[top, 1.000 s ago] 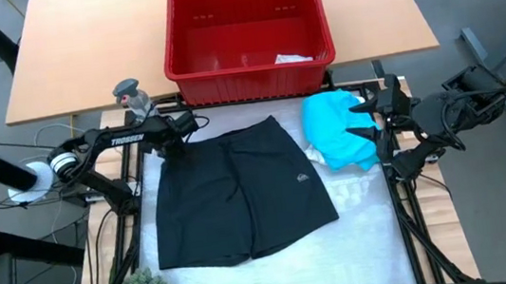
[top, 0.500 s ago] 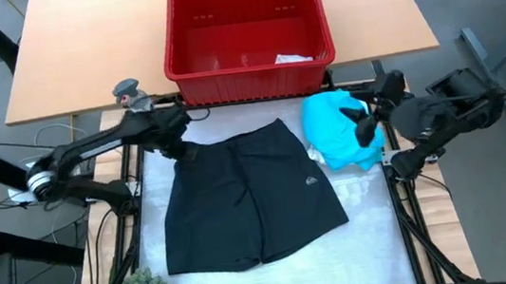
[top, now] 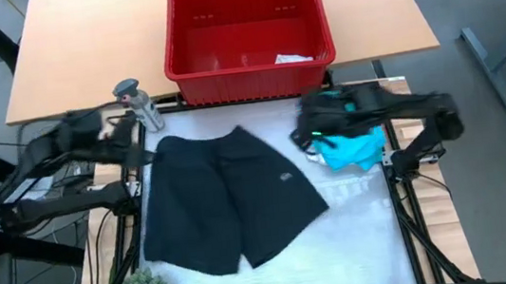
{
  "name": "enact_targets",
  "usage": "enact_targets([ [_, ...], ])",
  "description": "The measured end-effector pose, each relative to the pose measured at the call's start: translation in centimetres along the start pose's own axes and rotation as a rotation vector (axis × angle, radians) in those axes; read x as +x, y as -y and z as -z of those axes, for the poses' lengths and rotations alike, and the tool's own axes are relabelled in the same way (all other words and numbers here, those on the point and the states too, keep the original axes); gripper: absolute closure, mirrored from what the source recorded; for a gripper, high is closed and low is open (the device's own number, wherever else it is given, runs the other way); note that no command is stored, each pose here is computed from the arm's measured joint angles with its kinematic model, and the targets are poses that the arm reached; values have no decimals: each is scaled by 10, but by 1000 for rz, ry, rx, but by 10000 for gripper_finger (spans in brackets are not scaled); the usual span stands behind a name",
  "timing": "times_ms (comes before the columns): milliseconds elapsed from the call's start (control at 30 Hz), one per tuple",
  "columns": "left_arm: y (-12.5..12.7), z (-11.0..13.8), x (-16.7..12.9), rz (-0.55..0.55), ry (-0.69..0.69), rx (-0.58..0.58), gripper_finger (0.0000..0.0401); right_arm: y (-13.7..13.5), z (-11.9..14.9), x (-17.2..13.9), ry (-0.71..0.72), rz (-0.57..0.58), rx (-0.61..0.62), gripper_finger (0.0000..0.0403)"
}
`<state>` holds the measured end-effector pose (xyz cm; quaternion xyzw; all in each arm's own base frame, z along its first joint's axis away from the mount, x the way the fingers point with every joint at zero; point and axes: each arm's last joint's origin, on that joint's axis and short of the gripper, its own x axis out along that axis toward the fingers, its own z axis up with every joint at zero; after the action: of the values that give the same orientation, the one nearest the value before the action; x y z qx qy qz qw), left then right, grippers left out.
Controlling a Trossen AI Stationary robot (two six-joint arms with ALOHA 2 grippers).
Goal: Fold Laundry from Bin
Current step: Fold the black shorts
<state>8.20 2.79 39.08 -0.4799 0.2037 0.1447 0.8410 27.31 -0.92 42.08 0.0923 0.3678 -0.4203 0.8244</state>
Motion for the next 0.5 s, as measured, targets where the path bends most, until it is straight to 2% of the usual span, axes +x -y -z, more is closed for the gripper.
enact_targets([
  [67,-2,9,-14,31,-4,-24,401,-14,-12,26,-21,-67,-83,148],
  [133,-6,18,-23,21,-12,-56,401,-24,-27,51,-24,-200,-145,148],
  [233,-15,29,-31,-44,-47,-92,401,-37,-47,89,15,-443,-244,148],
  [333,-23,36,-35,-122,-72,-115,401,-43,-58,127,48,-608,-334,148],
  [400,-26,39,-35,-165,-87,-115,401,-45,-61,155,47,-677,-359,148],
  [500,-28,40,-36,-197,-98,-110,401,-47,-62,198,28,-699,-330,148],
])
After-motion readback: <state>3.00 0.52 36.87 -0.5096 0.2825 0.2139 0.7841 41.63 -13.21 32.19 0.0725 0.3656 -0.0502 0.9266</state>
